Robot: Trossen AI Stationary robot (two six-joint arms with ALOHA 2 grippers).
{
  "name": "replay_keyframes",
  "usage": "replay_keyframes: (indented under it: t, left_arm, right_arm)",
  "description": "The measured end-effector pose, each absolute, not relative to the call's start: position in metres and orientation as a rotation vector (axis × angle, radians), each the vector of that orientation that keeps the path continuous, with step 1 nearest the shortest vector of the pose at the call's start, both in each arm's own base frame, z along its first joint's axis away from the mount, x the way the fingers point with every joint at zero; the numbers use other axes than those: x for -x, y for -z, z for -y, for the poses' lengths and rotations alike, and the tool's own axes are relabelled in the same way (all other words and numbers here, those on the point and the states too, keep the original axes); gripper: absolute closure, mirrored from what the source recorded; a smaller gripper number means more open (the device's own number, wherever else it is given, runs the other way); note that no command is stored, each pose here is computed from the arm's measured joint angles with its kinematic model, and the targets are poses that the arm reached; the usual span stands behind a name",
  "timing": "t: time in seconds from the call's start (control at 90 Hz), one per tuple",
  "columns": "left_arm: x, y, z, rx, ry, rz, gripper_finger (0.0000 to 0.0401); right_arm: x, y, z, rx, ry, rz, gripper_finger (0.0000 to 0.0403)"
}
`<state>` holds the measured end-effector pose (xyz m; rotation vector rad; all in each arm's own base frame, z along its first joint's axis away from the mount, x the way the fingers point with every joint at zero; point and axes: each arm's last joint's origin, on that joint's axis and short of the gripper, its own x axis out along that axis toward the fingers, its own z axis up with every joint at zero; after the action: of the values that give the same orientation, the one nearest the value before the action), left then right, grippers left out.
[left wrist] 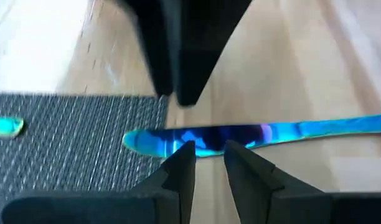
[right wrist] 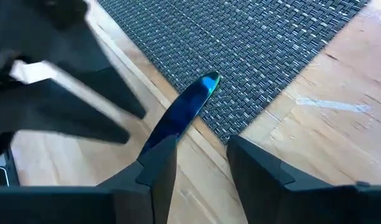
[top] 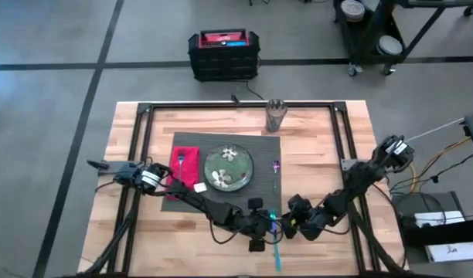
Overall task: Set table place
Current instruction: Put the blue table knife on the gray table mat to the left of the blue spoon
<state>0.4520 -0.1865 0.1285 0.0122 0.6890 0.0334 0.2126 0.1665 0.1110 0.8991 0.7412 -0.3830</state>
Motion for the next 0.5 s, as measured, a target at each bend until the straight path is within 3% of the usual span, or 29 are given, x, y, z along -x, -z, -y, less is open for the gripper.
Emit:
replay_keyframes:
  t: [0.5]
  left_arm:
    - [-0.451,-0.117,0.185,0.039,-0.029,-0.610,0.0327]
  right_arm:
    - [-0.214,-0.112,-0.168,-0.918,0.366,-0.728,0.0280]
